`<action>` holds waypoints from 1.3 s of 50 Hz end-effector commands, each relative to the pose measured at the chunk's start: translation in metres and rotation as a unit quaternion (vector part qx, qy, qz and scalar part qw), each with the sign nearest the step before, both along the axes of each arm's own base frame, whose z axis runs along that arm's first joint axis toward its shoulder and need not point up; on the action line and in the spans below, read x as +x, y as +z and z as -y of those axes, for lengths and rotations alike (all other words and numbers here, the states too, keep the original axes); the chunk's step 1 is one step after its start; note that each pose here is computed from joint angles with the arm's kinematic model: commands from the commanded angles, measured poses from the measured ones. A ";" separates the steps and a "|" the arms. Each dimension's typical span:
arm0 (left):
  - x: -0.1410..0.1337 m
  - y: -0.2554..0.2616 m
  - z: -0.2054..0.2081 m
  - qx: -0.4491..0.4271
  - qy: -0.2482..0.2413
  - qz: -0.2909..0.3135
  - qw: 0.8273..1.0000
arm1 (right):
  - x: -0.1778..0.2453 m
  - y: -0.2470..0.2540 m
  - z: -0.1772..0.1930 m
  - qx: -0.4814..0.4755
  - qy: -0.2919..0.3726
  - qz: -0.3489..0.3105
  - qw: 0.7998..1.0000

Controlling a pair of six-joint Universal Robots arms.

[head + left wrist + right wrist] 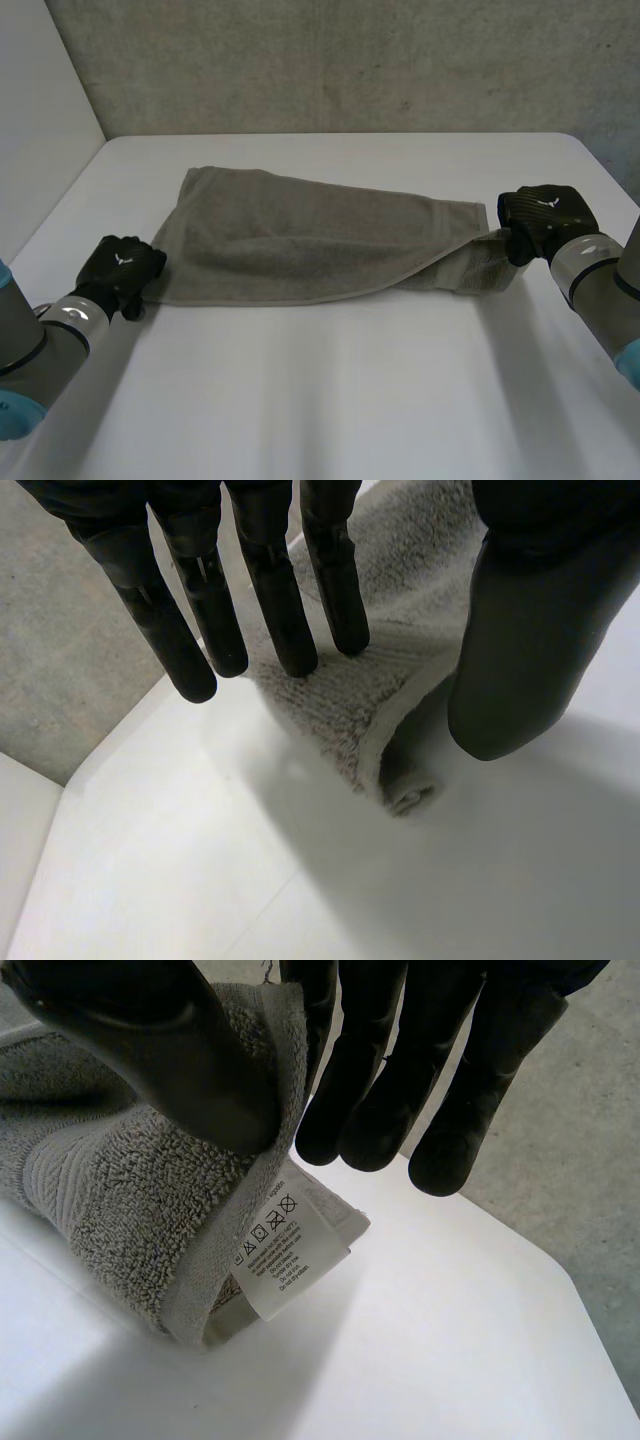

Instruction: Fold the towel.

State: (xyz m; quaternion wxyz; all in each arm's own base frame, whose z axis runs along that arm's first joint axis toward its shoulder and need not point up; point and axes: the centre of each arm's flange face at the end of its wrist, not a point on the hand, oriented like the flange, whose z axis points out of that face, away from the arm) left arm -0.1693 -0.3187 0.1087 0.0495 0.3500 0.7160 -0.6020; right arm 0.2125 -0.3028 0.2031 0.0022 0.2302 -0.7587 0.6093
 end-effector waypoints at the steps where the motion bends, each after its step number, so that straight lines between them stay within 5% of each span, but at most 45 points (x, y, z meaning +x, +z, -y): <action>1: 0.005 -0.001 0.004 -0.005 0.003 0.015 1.000 | 0.000 -0.002 0.000 0.002 0.001 -0.001 1.000; 32: 0.002 0.001 0.032 -0.025 0.005 -0.006 1.000 | -0.003 0.002 0.005 -0.004 -0.005 0.001 1.000; 40: 0.003 0.066 0.023 -0.089 0.016 -0.062 0.994 | -0.009 0.043 0.004 -0.043 -0.011 0.001 0.999; 50: 0.001 0.197 -0.019 -0.215 -0.008 -0.161 0.963 | -0.034 0.132 -0.017 -0.097 -0.002 0.004 0.995; 57: -0.004 0.226 -0.039 -0.177 -0.035 -0.161 0.970 | -0.048 0.184 -0.035 -0.139 0.015 -0.027 0.990; 65: -0.008 0.195 -0.031 -0.078 -0.044 -0.162 0.983 | -0.045 0.152 -0.029 -0.065 0.040 -0.080 0.994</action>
